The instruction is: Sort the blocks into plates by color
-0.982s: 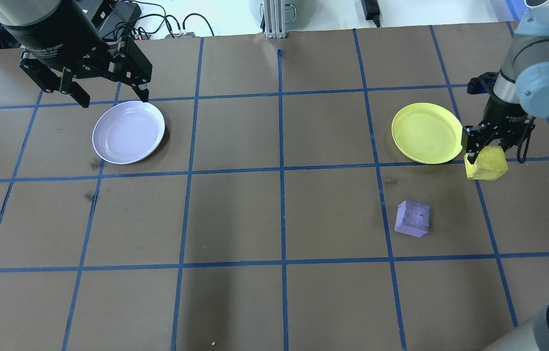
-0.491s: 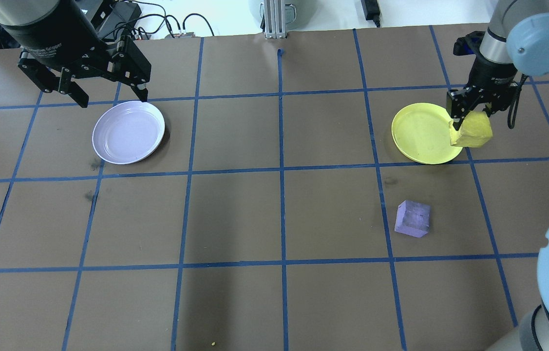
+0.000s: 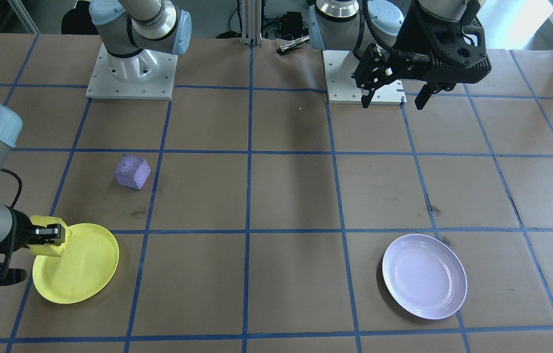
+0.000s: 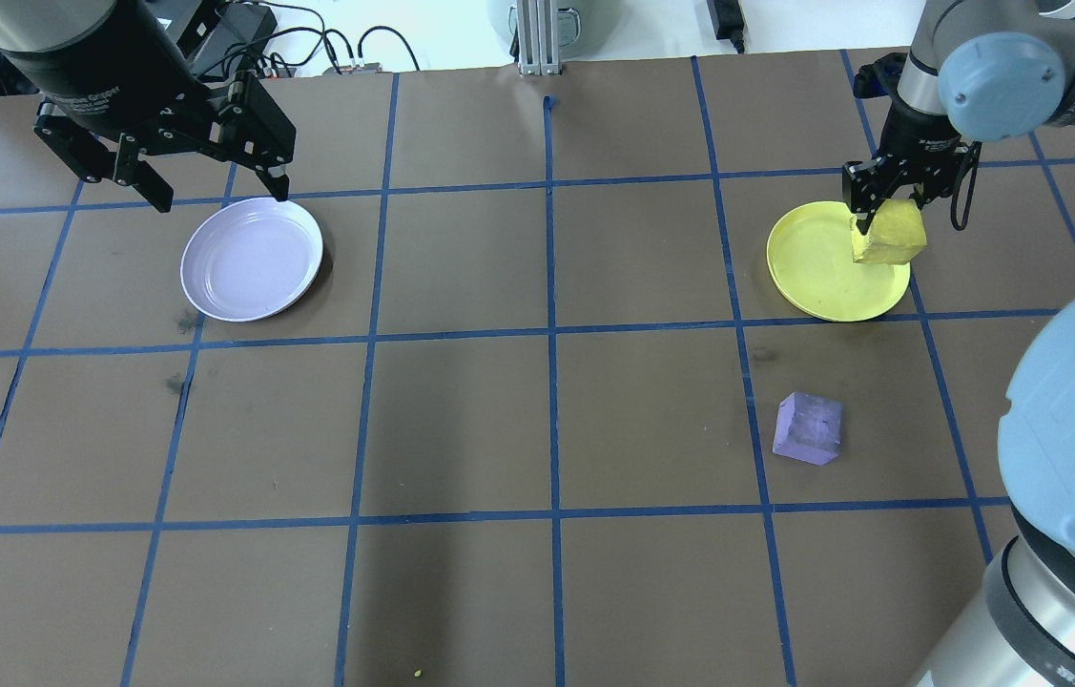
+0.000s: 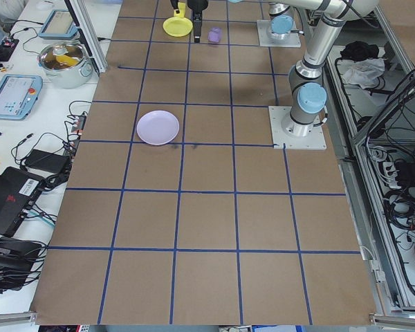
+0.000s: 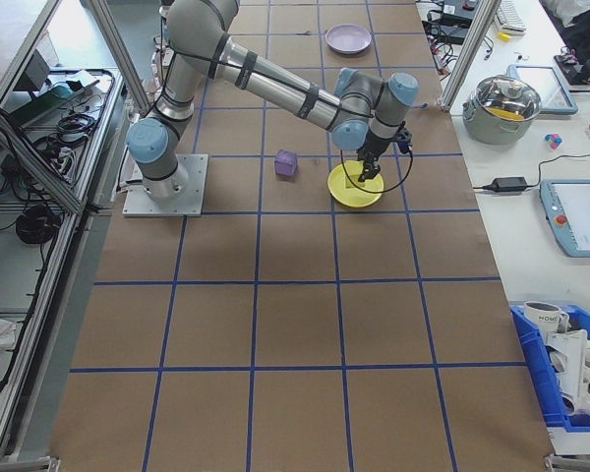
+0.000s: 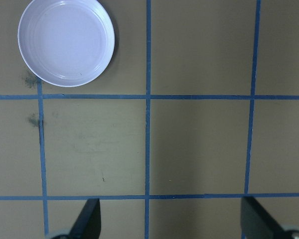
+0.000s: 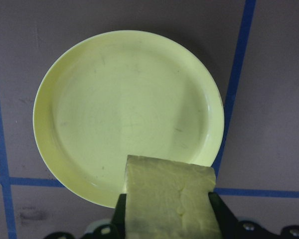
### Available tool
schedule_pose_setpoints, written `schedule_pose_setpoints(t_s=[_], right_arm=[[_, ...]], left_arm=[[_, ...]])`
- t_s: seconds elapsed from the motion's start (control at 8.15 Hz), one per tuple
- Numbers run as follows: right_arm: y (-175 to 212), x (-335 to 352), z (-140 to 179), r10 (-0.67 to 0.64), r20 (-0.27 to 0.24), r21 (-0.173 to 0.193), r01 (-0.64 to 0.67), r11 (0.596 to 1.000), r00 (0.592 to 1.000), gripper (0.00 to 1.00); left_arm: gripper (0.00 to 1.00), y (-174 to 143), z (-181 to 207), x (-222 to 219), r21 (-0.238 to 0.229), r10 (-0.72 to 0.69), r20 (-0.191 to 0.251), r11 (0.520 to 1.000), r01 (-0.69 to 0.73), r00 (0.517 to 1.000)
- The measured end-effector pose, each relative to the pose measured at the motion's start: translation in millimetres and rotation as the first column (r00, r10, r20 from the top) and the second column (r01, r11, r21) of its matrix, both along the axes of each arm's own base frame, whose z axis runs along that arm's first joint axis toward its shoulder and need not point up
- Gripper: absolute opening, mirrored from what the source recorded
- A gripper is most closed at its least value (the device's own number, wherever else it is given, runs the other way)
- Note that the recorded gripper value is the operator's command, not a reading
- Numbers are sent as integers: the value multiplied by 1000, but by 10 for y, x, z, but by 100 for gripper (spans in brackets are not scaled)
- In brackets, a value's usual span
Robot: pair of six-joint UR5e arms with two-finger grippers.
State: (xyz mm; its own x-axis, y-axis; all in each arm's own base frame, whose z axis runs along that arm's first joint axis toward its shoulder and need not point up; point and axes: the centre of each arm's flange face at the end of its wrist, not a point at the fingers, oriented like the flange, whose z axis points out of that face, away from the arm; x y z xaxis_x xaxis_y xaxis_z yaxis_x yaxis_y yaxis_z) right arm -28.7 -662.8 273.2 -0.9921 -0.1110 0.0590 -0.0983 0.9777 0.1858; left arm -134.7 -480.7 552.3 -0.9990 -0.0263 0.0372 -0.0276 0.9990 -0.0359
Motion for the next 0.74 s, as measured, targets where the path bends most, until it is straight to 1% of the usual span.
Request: schedule_pose_setpoints(t_s=[0.12,0.25,0.37,0.49,0.74], right_arm=[[-93,-14,-117,1,2,2,-1,1000,1000,4],[-157,-18,-228,3,3,1,-3,1000,1000,89],[-183,-15,-327,4,5,7,-4,1000,1000,100],[-178,-7,-398,2,7,14,-2,1000,1000,100],[-149,84,-425,7,7,21,-7,1000,1000,100]], left_arm=[[100,-1,-1,0,0,0,0,1000,0,1000],[100,0,-1,0,0,0,0,1000,0,1000],[100,0,0,0,0,0,0,1000,0,1000],[100,0,0,0,0,-1,0,1000,1,1000],[100,-1,-2,-1,0,-1,-1,1000,1,1000]])
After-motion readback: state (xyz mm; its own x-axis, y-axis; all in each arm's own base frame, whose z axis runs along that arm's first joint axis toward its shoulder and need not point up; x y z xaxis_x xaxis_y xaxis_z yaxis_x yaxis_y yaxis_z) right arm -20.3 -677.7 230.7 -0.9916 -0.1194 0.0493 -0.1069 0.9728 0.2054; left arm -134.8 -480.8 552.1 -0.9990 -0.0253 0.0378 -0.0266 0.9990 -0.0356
